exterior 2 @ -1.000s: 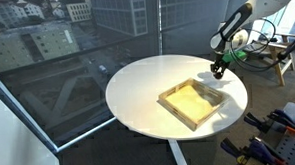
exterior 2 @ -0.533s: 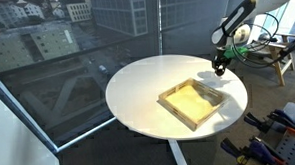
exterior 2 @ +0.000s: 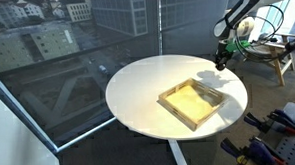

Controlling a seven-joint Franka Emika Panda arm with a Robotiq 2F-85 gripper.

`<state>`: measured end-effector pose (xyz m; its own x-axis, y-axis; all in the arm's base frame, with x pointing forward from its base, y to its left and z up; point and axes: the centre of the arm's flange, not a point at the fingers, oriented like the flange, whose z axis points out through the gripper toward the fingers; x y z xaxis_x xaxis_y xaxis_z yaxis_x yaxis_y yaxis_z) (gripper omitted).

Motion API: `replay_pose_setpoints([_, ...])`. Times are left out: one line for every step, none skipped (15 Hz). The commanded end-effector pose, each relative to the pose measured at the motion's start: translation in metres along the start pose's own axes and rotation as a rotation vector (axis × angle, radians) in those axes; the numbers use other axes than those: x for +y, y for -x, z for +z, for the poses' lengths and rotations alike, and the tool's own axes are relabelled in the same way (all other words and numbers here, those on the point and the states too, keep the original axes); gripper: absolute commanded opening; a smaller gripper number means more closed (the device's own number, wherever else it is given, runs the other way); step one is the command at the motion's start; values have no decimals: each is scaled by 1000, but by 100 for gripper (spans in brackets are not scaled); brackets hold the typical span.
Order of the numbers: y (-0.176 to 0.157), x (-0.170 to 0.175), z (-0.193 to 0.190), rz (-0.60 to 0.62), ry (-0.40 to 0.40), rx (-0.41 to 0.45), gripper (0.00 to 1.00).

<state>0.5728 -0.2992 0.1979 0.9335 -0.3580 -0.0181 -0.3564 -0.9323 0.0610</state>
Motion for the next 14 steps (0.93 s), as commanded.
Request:
replay_pose_setpoints([14, 2, -31, 0, 2, 5, 35])
replay_pose_setpoints([14, 3, -36, -1, -1, 10, 35])
replay_pose_setpoints([14, 3, -42, -3, -5, 12, 35])
replay_pose_setpoints([15, 4, -47, -2, -7, 16, 35])
replay_pose_setpoints([15, 4, -52, -3, -9, 18, 35])
replay_pose_setpoints([15, 5, -57, -5, -13, 17, 35])
replay_pose_setpoints([16, 5, -61, -8, -15, 17, 35])
replay_pose_setpoints([16, 5, -66, -11, -18, 16, 35])
replay_pose_setpoints([16, 4, -70, -13, -20, 16, 35])
replay_pose_setpoints([16, 4, -74, -17, -23, 15, 35])
replay_pose_setpoints([17, 4, -78, -20, -25, 14, 35])
replay_pose_setpoints([17, 4, -82, -25, -27, 13, 35])
replay_pose_setpoints([17, 3, -85, -32, -30, 15, 35])
replay_pose_setpoints([18, 3, -88, -42, -34, 14, 35])
